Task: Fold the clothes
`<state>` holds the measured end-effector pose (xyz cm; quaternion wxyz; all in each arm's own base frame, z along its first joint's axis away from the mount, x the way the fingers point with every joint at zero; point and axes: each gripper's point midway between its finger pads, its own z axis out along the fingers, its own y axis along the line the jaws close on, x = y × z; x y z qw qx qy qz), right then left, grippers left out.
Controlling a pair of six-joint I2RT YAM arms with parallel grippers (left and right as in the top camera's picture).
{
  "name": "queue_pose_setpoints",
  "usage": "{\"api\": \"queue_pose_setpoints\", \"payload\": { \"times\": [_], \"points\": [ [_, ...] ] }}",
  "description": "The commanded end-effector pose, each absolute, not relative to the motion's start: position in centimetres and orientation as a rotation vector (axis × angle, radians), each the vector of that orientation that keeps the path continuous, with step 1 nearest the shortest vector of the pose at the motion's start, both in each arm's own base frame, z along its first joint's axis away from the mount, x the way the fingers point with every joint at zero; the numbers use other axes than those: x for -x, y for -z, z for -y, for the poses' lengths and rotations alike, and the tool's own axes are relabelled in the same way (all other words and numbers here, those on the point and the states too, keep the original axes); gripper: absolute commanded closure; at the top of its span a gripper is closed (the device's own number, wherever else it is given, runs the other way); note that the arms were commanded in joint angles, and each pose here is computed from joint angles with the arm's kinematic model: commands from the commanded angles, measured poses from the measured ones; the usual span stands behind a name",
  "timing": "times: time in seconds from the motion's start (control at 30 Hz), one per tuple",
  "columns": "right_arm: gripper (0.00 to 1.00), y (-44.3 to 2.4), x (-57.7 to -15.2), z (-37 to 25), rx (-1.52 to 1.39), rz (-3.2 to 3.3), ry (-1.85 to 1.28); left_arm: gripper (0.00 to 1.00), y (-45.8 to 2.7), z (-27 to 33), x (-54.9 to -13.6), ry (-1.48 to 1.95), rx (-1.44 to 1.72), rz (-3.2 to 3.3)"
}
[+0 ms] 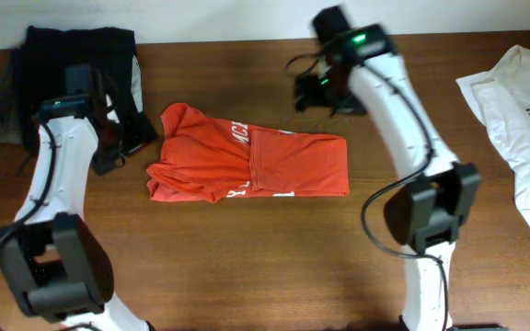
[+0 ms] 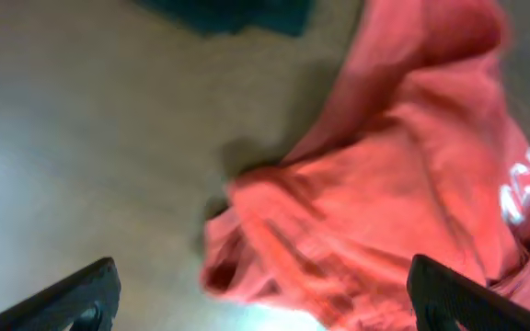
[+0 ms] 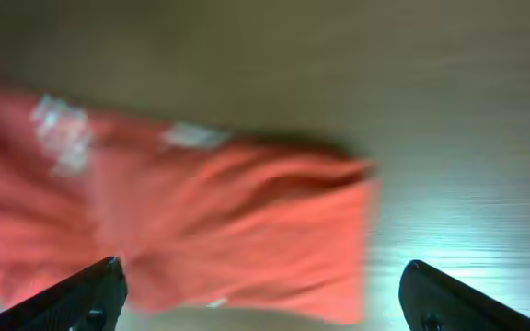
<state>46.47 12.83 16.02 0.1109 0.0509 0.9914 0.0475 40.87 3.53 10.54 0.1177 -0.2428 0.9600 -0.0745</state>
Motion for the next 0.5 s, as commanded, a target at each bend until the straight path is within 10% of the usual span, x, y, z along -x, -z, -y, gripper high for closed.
{"api": "queue_pose_setpoints", "payload": {
  "times": [0.0,0.47],
  "points": [
    [0.02,-17.8,-48.0,-3.4,-0.380,-2.817,0.110,0.01,-7.9,-1.6,-43.6,0.365,0.365,-2.827],
    [0.02,-17.0,-44.9,12.8,-0.909,-2.790,0.087,0.01,0.4,2.5,-44.0,0.881,0.025,-2.828]
  ]
}}
